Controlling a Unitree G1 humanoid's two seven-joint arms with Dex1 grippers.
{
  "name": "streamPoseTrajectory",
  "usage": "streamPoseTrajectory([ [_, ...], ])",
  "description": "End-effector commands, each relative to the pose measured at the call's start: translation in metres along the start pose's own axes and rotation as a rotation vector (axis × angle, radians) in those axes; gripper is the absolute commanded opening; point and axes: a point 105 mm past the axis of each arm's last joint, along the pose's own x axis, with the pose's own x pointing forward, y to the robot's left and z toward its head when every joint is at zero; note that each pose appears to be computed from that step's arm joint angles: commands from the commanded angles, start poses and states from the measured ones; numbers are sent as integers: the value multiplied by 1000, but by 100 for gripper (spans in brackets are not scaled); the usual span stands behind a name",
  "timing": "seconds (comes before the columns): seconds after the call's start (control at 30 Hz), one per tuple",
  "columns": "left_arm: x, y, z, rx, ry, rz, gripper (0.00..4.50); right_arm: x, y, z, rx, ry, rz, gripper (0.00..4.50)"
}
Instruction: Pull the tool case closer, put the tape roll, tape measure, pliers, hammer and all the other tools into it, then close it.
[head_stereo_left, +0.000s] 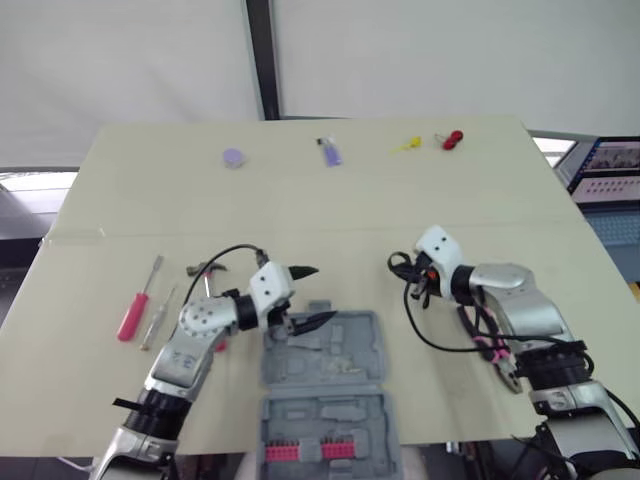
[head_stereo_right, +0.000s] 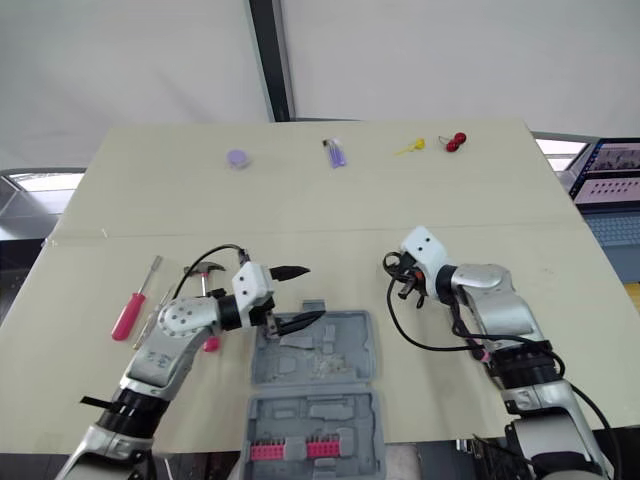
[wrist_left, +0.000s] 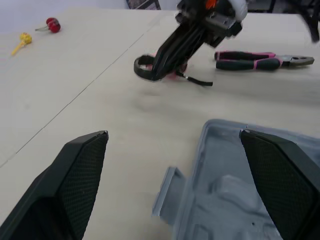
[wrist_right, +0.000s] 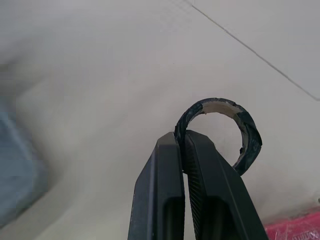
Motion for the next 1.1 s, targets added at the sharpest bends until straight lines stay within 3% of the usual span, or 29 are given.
streamPoseTrajectory([
  [0.03, -30, -4, 12, 20, -35, 2, 450, 2, 38, 27, -47, -68, 157, 4],
  [0.27, -96, -28, -6, -39, 9, 130, 450, 33, 112, 42, -50, -124, 339, 4],
  [0.47, -116, -53, -23, -111, 21, 284, 450, 63, 153, 50, -33, -157, 426, 4],
  [0.8, -111, -67, -22, -172, -39, 436, 450, 87, 169, 46, -67, -121, 462, 4],
  [1.1, -117, -70, -27, -180, -13, 471, 450, 94, 169, 42, -73, -104, 470, 4],
])
